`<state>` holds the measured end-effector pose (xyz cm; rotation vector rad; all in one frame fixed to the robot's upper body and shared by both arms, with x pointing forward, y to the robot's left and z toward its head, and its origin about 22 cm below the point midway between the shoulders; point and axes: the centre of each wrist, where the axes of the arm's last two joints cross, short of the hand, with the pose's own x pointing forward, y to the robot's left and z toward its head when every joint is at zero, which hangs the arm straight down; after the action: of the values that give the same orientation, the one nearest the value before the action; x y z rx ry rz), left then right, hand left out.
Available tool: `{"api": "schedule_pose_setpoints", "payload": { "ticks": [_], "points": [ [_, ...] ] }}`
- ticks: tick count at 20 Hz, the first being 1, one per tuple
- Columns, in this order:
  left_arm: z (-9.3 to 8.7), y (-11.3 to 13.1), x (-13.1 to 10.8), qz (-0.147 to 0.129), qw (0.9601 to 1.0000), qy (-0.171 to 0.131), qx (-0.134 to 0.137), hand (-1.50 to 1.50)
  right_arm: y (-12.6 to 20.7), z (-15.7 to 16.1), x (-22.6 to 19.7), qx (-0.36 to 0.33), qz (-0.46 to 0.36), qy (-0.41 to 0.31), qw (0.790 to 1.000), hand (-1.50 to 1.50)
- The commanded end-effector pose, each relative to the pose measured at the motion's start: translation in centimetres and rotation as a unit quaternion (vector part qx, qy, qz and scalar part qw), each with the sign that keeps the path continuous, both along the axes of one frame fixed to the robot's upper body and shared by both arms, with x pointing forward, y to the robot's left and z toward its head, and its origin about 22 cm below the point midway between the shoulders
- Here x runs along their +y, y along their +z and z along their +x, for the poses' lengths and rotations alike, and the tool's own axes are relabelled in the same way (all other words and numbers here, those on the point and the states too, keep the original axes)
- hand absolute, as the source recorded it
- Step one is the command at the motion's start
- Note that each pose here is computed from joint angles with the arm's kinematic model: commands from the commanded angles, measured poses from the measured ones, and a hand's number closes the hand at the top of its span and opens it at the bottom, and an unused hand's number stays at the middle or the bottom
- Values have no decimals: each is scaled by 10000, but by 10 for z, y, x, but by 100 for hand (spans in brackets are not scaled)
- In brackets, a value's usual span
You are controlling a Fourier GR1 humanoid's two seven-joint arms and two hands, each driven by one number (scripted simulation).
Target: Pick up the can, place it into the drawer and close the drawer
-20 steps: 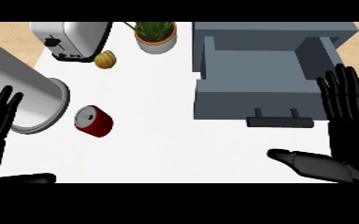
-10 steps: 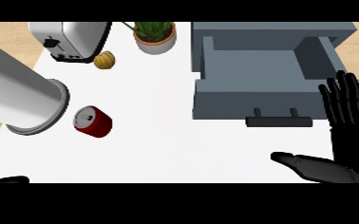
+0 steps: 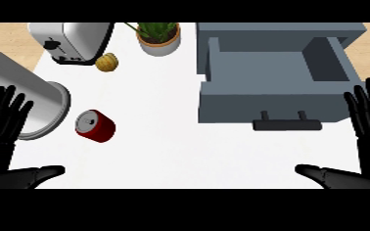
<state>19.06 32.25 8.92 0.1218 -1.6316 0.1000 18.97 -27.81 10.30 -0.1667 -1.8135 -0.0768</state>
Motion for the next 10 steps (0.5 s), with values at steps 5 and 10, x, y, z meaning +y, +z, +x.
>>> {"api": "schedule_pose_setpoints", "payload": {
  "ticks": [5, 10],
  "points": [
    [3, -52, -23, 132, 9996, 47, 251, -150, -8, -12, -14, -57, -117, -66, 9999, -150],
    [10, -97, -26, 186, 9991, 102, 364, -150, 4, -7, -14, -69, -114, -28, 9999, -150]
  ]
}}
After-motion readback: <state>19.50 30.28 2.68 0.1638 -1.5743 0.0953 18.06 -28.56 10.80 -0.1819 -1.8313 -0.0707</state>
